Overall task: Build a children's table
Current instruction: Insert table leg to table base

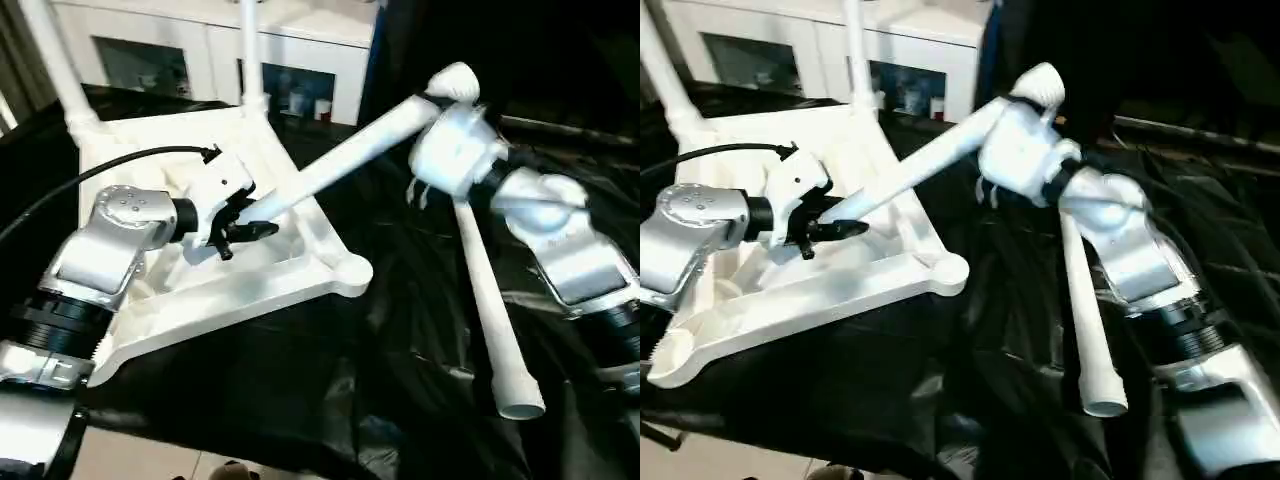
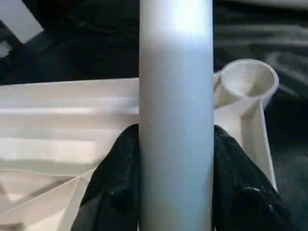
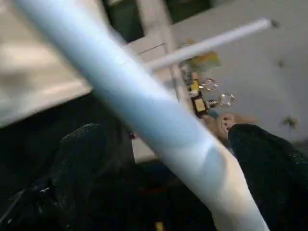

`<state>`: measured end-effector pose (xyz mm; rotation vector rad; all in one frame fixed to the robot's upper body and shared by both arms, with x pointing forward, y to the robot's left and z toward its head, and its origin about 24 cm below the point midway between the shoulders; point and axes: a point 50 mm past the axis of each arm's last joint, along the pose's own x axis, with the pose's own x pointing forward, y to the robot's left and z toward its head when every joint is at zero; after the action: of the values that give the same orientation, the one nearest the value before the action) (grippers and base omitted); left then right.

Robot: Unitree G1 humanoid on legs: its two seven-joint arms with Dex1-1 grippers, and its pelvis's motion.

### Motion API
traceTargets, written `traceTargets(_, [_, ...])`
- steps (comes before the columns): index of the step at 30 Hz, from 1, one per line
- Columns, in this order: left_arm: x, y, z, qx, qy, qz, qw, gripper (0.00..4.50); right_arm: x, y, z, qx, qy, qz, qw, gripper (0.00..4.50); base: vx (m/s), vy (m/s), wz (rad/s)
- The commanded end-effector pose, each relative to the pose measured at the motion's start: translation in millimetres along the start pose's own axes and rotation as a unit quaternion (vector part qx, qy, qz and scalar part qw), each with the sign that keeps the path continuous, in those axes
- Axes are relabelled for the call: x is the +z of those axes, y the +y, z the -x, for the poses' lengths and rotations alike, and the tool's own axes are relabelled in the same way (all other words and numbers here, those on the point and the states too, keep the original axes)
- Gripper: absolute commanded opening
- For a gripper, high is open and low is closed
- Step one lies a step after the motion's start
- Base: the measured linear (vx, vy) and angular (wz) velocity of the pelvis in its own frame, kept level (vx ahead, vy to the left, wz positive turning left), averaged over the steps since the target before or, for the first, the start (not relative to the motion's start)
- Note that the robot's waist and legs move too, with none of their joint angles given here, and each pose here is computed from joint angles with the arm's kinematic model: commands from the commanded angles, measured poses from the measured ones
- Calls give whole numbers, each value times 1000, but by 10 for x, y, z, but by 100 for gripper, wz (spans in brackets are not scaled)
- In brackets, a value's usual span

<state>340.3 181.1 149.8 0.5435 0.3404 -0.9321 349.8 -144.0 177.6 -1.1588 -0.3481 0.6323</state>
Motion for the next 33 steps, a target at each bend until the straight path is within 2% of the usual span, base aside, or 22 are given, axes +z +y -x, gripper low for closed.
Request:
traceTargets(1, [81,-8,26,-12,3,-31,999,153,-113,36,-8,13,20,43,999,450,0,0,0])
traceTargets(3, [82,-20,33,-17,5,-35,999,152,-137,41,-18,12,25,52,998,450,0,0,0])
traceTargets(6, [106,-81,53,-43,9,-46,998,152,-195,50,-52,6,32,91,995,450,0,0,0])
traceTargets(9, [130,-77,72,-42,12,-56,997,152,-248,64,-69,12,40,94,995,450,0,0,0])
traceTargets(11, [141,-65,81,-40,13,-58,997,152,-264,78,-72,15,41,90,995,422,0,0,0])
traceTargets(14, [155,-39,100,-36,18,-64,997,152,-293,135,-84,26,40,77,996,410,0,0,0])
traceTargets(16, [152,-32,112,-35,22,-66,997,152,-309,174,-93,30,41,69,996,373,0,0,0])
traceTargets(18, [163,-36,125,-35,20,-66,997,152,-326,213,-95,36,42,63,996,371,0,0,0])
traceTargets(25, [162,-18,154,-30,24,-72,997,152,-362,316,-80,54,46,43,997,313,0,0,0])
traceTargets(33, [163,-3,183,-26,26,-73,997,152,-376,377,-77,61,47,25,997,269,0,0,0])
